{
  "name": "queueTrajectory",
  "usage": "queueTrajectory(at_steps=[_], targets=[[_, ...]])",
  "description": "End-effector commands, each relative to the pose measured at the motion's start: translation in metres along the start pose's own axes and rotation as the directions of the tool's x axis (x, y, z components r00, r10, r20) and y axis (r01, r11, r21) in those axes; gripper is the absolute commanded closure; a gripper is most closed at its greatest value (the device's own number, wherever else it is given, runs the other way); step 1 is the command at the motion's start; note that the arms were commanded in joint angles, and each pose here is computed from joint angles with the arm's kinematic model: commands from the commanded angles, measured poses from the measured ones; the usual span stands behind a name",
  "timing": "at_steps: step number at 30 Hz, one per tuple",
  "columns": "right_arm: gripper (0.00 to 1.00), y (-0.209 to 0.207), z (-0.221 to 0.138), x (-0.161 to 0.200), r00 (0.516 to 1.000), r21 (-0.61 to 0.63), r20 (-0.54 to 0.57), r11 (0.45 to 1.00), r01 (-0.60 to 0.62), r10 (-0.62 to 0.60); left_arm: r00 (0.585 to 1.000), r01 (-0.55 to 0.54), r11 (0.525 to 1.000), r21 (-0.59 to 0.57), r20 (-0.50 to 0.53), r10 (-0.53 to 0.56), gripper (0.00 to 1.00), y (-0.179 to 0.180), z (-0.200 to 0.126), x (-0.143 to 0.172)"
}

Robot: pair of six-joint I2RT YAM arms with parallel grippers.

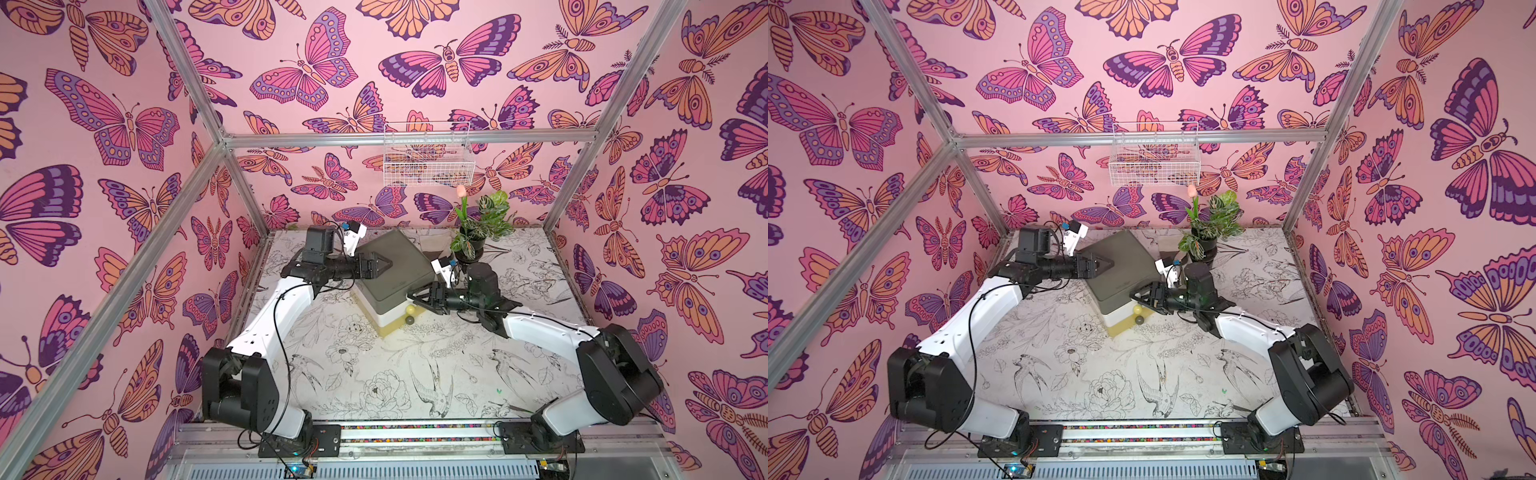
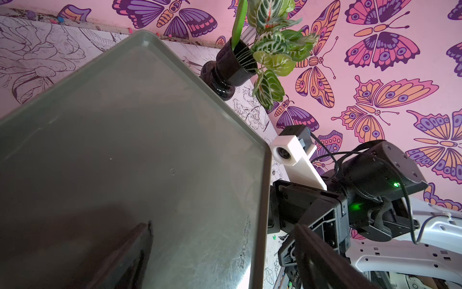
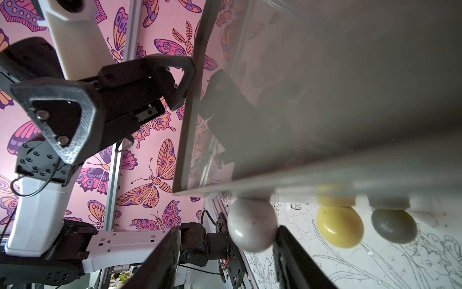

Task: Take the keys out of the drawer
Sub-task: Open the drawer in the storage box.

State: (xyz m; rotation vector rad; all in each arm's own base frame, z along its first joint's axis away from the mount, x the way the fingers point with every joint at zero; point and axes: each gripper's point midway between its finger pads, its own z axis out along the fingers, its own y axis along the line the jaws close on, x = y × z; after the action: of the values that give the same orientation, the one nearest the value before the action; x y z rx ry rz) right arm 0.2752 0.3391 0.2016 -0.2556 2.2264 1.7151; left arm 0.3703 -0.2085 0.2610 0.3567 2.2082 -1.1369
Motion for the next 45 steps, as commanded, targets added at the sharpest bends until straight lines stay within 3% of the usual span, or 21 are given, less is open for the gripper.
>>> queueTrajectory(at_steps=[1, 14, 25, 32, 36, 38, 45], targets=[[0.41, 0.002, 0.009, 0.008, 0.999, -0.019, -0.038, 0.999, -0.035, 0.034, 0.989, 0.102, 0.994, -0.031, -0.100, -0.105, 0.08, 0.015, 0.007, 0.035], [0.42, -0.020, 0.018, 0.012, 0.996, 0.036, -0.064, 0.997, -0.066, 0.068, 0.988, 0.107, 0.994, -0.037, -0.105, -0.110, 0.12, 0.015, 0.007, 0.041], [0.61, -0.031, 0.018, 0.014, 0.995, 0.087, -0.064, 0.993, -0.077, 0.082, 0.989, 0.108, 0.993, -0.043, -0.102, -0.112, 0.12, 0.016, 0.007, 0.040], [0.68, -0.039, 0.010, 0.021, 0.994, 0.149, -0.065, 0.986, -0.077, 0.087, 0.988, 0.106, 0.993, -0.047, -0.104, -0.110, 0.11, 0.016, 0.007, 0.042], [0.67, -0.024, -0.001, 0.022, 0.996, 0.152, -0.059, 0.987, -0.052, 0.061, 0.989, 0.100, 0.994, -0.053, -0.100, -0.104, 0.11, 0.017, 0.006, 0.041], [0.60, -0.022, -0.002, 0.025, 0.996, 0.143, -0.067, 0.988, -0.055, 0.065, 0.989, 0.099, 0.994, -0.055, -0.100, -0.104, 0.11, 0.018, 0.006, 0.041], [0.61, -0.025, -0.010, 0.035, 0.993, 0.174, -0.081, 0.982, -0.068, 0.083, 0.989, 0.099, 0.994, -0.054, -0.101, -0.104, 0.11, 0.016, 0.005, 0.042]])
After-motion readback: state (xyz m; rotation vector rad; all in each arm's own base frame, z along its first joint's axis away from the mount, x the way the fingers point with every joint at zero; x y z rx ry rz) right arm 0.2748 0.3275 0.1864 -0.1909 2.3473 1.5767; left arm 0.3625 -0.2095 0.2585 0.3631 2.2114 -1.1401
